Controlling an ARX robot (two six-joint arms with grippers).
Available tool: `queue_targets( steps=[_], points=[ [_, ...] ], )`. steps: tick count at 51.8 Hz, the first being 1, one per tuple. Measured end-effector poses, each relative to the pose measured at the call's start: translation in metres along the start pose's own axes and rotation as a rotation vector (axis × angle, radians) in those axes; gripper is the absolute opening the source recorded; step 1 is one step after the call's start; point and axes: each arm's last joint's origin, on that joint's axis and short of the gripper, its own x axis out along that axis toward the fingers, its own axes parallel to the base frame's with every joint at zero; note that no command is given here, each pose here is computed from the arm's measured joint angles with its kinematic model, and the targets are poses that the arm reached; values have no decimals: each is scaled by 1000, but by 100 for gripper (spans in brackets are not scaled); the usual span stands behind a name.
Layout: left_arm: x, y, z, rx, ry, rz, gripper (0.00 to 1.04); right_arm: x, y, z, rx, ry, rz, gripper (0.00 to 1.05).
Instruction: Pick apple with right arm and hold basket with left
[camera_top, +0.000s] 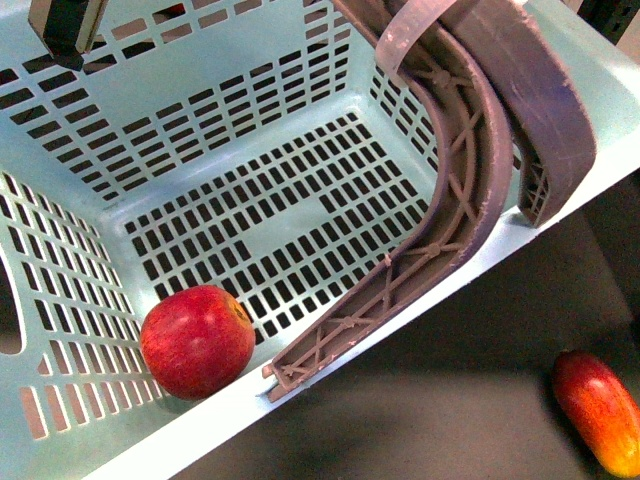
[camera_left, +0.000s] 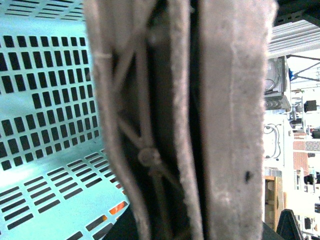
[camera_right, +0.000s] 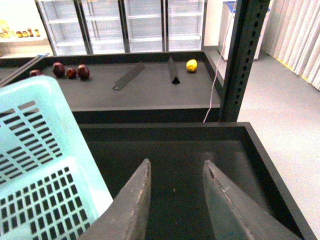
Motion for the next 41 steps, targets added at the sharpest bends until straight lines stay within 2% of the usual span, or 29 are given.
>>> queue_targets(
  steps=[11, 21, 28, 41],
  points=[
    [0, 0, 0, 1, 0, 0, 15, -15, -8, -13, -11, -4, -2, 2],
    [0, 0, 0, 1, 5, -3, 15, -25, -15, -22, -16, -1, 23, 2],
    [0, 0, 0, 1, 7, -4, 15, -32, -23, -27, -16, -3, -10, 2],
    [0, 0, 0, 2, 1, -1, 15, -43, -23, -34, -16, -6, -5, 2]
  ],
)
